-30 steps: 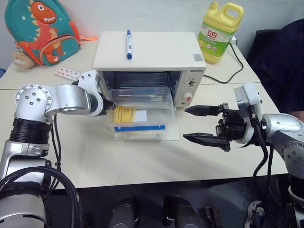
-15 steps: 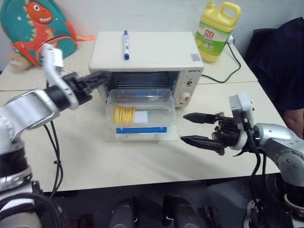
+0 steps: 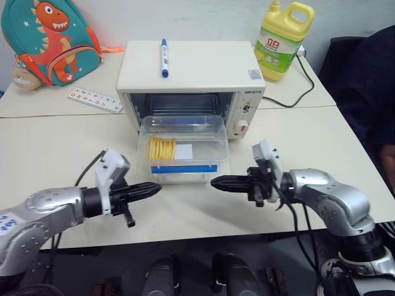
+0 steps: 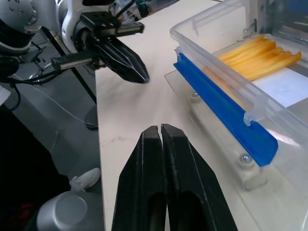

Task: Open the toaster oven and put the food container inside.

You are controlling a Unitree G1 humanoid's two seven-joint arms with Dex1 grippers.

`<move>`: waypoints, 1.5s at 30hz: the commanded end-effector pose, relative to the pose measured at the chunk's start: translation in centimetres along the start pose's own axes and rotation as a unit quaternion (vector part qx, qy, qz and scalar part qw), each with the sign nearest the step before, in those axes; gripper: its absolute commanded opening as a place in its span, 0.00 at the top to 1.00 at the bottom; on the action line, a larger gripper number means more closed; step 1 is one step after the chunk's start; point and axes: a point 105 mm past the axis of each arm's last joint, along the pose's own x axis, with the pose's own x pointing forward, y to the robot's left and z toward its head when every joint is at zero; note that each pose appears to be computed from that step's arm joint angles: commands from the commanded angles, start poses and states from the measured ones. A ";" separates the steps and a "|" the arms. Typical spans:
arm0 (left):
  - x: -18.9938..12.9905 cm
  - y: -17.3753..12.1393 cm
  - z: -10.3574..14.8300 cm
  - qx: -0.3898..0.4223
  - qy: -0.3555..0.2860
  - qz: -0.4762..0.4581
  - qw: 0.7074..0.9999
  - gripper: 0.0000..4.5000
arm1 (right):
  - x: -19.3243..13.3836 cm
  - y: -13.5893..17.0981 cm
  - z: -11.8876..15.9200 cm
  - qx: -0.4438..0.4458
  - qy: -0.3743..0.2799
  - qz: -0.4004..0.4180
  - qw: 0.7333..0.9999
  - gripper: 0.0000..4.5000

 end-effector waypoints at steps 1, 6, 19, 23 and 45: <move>1.1 1.5 1.1 0.019 -0.032 0.047 0.998 1.00 | 0.8 -2.5 0.6 -0.044 -0.009 -0.070 0.996 0.99; 2.5 4.9 4.0 0.017 -0.105 0.135 0.985 1.00 | 2.0 -6.8 3.3 -0.061 -0.078 -0.169 0.981 0.99; 4.9 5.9 8.7 -0.001 -0.214 0.150 0.965 1.00 | 2.7 -8.9 6.0 -0.044 -0.147 -0.179 0.972 0.99; 2.0 4.0 8.2 0.041 -0.185 0.093 0.978 1.00 | 0.1 -5.9 4.6 -0.036 -0.111 -0.125 0.985 0.99; -11.2 0.9 7.0 0.165 -0.007 0.069 0.984 0.01 | -3.3 -2.5 -6.4 0.109 -0.013 -0.212 0.971 1.00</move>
